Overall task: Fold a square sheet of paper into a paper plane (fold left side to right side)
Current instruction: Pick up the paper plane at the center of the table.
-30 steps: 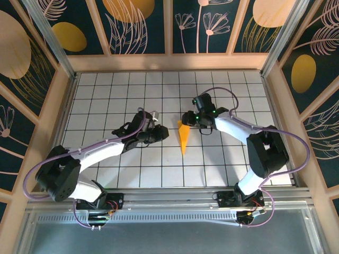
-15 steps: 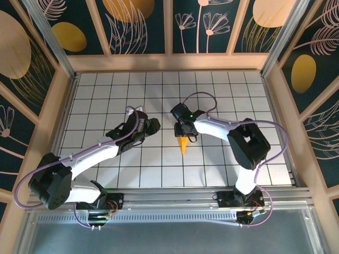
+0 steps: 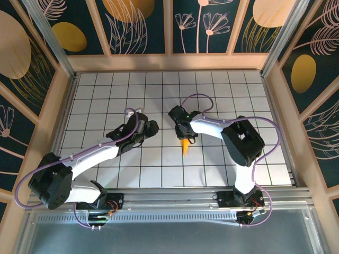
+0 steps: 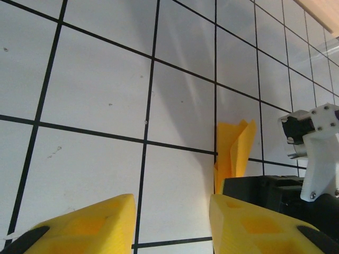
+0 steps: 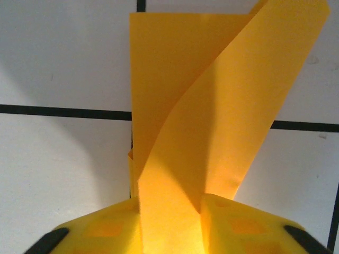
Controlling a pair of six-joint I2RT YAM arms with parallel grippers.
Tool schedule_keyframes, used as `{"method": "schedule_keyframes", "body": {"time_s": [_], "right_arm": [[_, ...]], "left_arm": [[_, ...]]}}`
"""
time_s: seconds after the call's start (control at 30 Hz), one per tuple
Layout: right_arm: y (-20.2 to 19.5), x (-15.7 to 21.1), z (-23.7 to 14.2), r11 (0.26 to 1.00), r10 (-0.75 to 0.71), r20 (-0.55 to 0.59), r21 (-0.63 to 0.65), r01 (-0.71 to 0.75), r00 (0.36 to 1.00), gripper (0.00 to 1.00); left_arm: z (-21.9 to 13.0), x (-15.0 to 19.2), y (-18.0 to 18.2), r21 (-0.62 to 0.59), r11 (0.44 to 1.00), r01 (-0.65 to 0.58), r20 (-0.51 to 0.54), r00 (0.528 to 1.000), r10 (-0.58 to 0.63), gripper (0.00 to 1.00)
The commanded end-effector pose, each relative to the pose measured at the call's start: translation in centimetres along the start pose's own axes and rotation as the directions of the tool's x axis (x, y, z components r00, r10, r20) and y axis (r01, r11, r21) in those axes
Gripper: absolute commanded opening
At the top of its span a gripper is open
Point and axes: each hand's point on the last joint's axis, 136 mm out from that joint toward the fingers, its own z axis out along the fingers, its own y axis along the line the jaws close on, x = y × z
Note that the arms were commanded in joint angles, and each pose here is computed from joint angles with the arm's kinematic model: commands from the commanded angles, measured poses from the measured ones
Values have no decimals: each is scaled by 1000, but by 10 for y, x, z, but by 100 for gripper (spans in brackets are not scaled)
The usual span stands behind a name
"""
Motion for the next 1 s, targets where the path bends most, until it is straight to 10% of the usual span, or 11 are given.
{"method": "schedule_keyframes", "body": {"time_s": [0.0,0.3,0.6,0.77,0.97], "right_arm": [[-3,-12,-23,1000,1,49,17,-1,999,27],[-7,-14,-38,1000,11,68,11,-12,998,0],[1,-45,-86,982,68,213,-184,-28,975,0],[48,-53,-116,783,165,207,-622,0,964,0],[93,-42,-111,571,188,122,-821,-8,975,0]], "left_arm": [[-8,-14,-4,-11,1000,-10,38,999,10,41],[-12,-23,-3,-5,1000,7,60,998,-6,45],[-24,-49,12,22,996,83,92,992,-84,63],[-33,-62,31,90,978,190,101,975,-198,69],[-37,-59,48,146,954,261,66,960,-272,70]]}}
